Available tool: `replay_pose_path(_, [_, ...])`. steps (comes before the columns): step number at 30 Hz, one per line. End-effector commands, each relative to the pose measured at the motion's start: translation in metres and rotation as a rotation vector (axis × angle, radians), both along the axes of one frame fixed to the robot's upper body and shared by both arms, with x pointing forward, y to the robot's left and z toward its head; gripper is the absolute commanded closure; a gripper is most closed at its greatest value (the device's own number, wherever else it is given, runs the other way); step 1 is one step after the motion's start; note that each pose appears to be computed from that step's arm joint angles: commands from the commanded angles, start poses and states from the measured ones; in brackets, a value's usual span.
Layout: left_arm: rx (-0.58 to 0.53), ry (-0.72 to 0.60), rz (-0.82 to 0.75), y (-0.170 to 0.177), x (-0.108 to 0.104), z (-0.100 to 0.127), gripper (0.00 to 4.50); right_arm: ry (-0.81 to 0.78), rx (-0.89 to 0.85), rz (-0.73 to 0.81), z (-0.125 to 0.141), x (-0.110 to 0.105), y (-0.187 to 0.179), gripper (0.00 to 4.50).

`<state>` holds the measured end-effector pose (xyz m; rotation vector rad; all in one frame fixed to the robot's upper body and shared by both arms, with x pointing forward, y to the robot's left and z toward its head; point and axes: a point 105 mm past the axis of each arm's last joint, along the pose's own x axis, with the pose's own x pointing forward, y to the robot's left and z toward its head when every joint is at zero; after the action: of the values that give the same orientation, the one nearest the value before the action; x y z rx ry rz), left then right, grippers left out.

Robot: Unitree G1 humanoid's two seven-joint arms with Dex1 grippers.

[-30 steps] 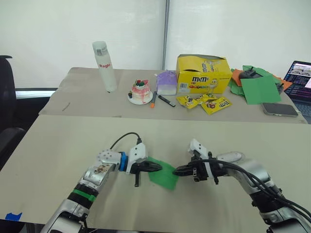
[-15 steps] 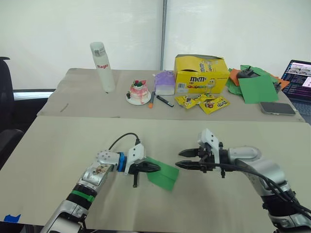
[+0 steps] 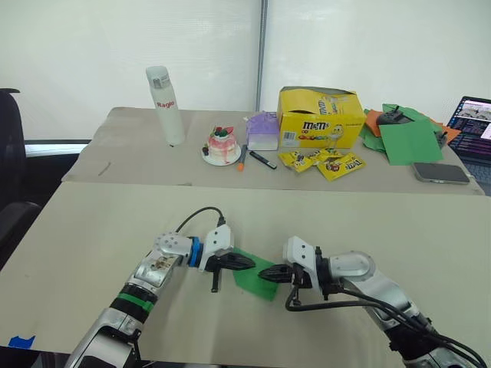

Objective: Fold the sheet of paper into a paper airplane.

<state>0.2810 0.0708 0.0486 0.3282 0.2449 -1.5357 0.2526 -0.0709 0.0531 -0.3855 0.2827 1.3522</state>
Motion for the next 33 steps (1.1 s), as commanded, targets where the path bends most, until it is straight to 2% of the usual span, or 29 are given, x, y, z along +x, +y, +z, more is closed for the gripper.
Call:
replay_pose_path(1, [0.008,-0.012,0.021,0.004,0.008,0.003,4.50,0.023,-0.037,-0.010,-0.015,-0.005,-0.003,4.48])
replay_pose_path(9, [0.022,-0.030,0.126,0.030,0.028,0.002,4.50,0.045,-0.082,-0.011,-0.027,-0.013,-0.014,4.48])
replay_pose_path(16, [-0.132,0.011,0.200,0.026,0.036,0.025,4.50,0.044,-0.075,-0.025,-0.025,-0.011,-0.015,4.48])
replay_pose_path(19, [-0.231,-0.057,0.202,0.017,0.037,0.043,4.50,0.054,-0.073,-0.023,-0.026,-0.012,-0.014,4.48])
replay_pose_path(21, [-0.250,-0.097,0.160,0.008,0.030,0.048,4.50,0.063,-0.071,-0.022,-0.027,-0.014,-0.014,4.48])
replay_pose_path(25, [-0.136,-0.111,0.042,0.002,0.008,0.026,4.50,0.061,-0.072,-0.028,-0.026,-0.013,-0.015,4.48])
replay_pose_path(29, [-0.012,-0.134,0.036,0.008,0.005,-0.003,4.50,0.052,-0.065,-0.029,-0.024,-0.010,-0.015,4.48])
replay_pose_path(33, [0.007,-0.123,0.030,0.009,0.003,-0.014,4.50,0.061,-0.090,-0.018,-0.029,-0.015,-0.019,4.48])
